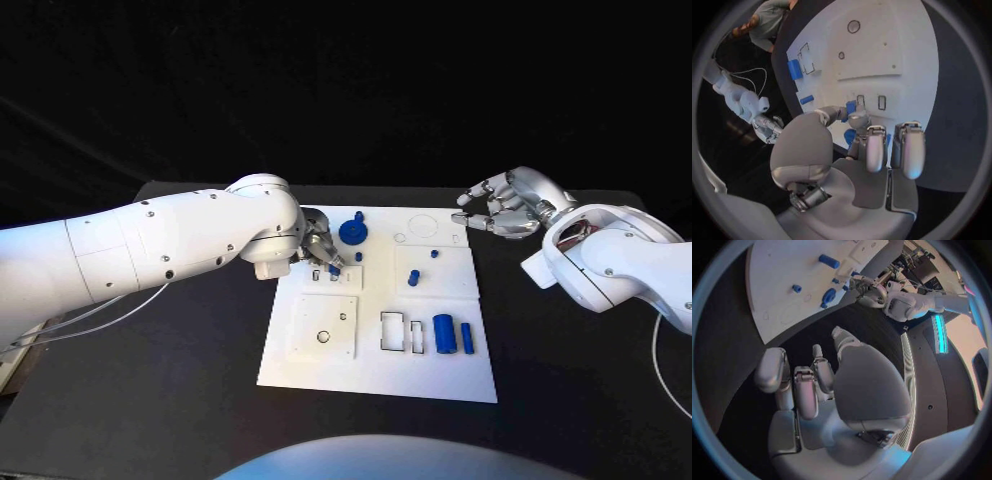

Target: Assemble the parts on the task board

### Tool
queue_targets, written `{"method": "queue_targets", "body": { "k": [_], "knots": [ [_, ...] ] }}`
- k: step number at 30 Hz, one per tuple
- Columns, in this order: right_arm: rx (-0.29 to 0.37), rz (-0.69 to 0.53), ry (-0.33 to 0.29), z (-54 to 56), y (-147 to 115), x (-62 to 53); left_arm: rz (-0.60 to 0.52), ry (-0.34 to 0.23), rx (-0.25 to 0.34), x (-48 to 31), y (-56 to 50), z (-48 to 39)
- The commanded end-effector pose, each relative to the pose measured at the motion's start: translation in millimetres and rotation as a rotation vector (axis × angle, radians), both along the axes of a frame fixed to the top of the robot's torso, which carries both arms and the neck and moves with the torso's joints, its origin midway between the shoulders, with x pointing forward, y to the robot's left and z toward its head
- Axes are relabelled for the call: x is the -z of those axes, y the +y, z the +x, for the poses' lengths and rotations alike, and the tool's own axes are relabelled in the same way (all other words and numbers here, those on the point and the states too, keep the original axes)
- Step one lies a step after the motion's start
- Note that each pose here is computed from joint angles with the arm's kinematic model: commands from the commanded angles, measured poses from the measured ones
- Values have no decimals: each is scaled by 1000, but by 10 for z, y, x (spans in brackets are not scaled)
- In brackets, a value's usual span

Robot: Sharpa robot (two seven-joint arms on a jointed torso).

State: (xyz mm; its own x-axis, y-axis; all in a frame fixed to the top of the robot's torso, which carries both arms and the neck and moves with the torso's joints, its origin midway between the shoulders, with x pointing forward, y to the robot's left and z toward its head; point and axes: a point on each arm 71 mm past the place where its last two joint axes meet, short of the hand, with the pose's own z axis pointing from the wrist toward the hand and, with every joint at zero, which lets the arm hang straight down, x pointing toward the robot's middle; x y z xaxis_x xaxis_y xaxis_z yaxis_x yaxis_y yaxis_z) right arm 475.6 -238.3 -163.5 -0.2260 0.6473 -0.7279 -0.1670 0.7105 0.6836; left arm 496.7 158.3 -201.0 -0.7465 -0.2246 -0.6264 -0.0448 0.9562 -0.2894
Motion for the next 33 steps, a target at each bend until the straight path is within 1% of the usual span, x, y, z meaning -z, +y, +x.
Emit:
{"method": "queue_targets", "body": {
  "k": [1,11,19,33],
  "knots": [
    [-17,-8,0,-5,17,5,39,-9,39,4,-19,3],
    [-17,-8,0,-7,18,5,53,-3,48,21,-33,15],
    [-18,-8,0,-7,20,5,75,0,59,50,-39,23],
    [-18,-7,1,-4,19,6,90,10,74,76,-44,10]
  ]
}}
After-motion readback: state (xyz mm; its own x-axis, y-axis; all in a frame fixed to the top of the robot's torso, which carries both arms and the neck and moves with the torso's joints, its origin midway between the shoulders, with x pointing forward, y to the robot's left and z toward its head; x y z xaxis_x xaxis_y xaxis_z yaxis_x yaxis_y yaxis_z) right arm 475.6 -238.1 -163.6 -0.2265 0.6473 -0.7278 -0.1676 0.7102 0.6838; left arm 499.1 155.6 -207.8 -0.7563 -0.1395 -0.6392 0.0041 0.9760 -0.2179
